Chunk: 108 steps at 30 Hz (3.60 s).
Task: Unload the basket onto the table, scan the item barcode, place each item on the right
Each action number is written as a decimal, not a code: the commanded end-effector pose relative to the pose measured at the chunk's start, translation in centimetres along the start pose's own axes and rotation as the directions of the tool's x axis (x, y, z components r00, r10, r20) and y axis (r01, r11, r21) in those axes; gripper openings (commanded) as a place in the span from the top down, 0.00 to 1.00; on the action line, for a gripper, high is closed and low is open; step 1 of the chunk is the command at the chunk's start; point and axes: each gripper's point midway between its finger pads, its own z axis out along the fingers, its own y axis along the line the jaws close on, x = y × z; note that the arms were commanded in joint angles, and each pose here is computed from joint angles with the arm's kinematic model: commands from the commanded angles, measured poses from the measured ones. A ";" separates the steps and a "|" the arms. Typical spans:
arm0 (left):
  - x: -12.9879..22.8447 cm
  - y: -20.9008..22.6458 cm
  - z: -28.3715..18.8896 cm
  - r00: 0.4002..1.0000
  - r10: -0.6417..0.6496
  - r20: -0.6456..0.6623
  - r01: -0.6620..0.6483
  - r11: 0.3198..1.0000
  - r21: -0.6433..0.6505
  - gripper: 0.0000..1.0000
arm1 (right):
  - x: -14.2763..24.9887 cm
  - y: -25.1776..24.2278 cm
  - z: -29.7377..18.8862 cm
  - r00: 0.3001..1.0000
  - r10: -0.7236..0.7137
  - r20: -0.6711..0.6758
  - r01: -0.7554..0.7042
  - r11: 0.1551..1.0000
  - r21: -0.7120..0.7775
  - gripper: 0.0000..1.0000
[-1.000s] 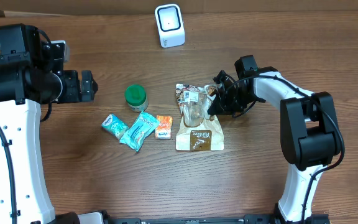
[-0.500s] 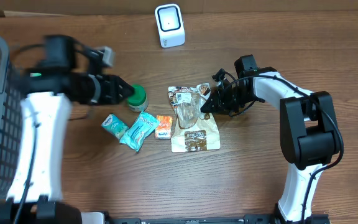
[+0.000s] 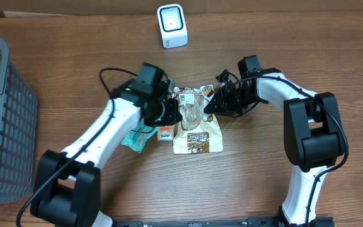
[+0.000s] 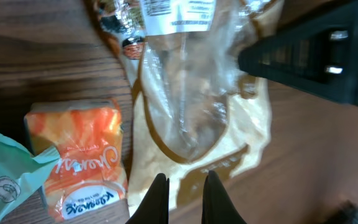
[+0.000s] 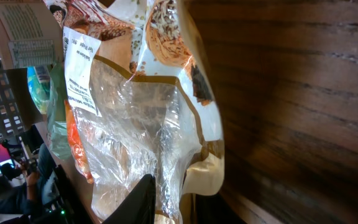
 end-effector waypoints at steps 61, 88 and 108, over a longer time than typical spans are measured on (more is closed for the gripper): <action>3.3 2.7 12.1 0.960 -0.240 -0.146 0.219 0.965 -0.145 0.96 | -0.4 0.1 2.3 0.999 0.036 0.010 -0.037 0.997 0.070 0.96; -5.9 3.2 -19.6 0.918 0.044 0.394 -0.018 0.997 -0.070 0.73 | -0.5 10.9 -12.6 0.941 -0.197 0.274 0.227 0.970 -0.083 0.96; -7.5 11.6 -25.6 0.853 0.263 0.450 -0.135 0.945 -0.297 0.00 | 2.7 22.3 -23.3 0.726 -0.422 0.543 0.495 0.869 0.013 0.96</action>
